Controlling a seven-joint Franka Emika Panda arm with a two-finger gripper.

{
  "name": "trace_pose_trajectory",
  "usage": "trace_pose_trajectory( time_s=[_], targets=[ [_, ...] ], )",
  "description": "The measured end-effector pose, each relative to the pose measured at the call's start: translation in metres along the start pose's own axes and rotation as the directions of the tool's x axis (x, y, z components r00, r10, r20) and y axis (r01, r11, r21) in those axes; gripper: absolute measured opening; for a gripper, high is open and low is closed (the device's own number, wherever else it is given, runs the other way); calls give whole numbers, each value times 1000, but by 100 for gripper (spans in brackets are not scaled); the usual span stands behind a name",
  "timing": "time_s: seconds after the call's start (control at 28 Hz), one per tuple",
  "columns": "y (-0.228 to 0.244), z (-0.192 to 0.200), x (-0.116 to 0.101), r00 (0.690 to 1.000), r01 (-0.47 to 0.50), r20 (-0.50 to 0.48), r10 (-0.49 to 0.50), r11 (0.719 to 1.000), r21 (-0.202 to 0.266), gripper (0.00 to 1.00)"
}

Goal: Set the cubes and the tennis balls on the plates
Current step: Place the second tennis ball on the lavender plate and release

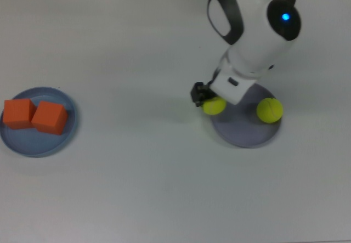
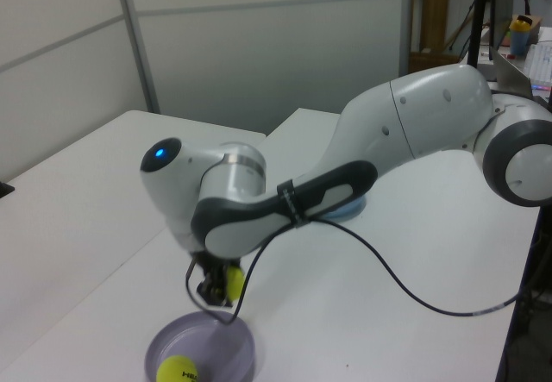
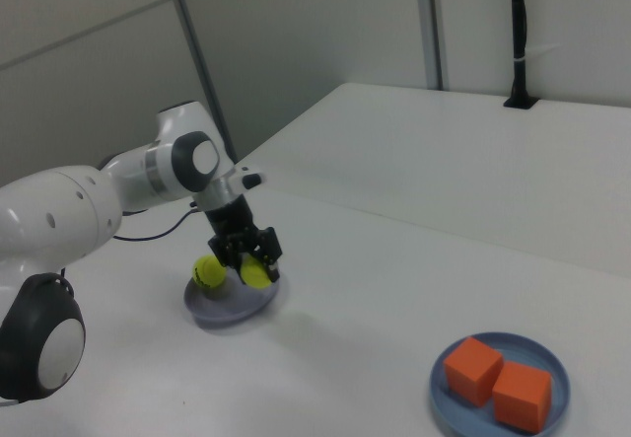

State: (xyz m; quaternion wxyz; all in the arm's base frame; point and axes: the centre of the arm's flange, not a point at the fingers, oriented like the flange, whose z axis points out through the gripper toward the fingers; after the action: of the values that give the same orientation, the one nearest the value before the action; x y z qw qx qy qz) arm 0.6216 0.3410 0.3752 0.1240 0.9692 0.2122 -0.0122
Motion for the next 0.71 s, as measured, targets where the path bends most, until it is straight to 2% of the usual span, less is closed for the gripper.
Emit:
trace_pose_trajectory(
  time_s=[0.07, 0.21, 0.36, 0.54, 0.71],
  targets=[
    [-19, 2, 0, 1000, 19, -11, -19, 1000, 3, 72],
    [-40, 7, -2, 1000, 10, -11, -10, 1000, 1, 88],
    [-42, 7, -2, 1000, 2, -12, -2, 1000, 2, 100],
    [-36, -1, 0, 999, -9, -32, 10, 1000, 6, 100],
    [-14, -41, 1, 994, -48, -96, 50, 999, 21, 100]
  ],
)
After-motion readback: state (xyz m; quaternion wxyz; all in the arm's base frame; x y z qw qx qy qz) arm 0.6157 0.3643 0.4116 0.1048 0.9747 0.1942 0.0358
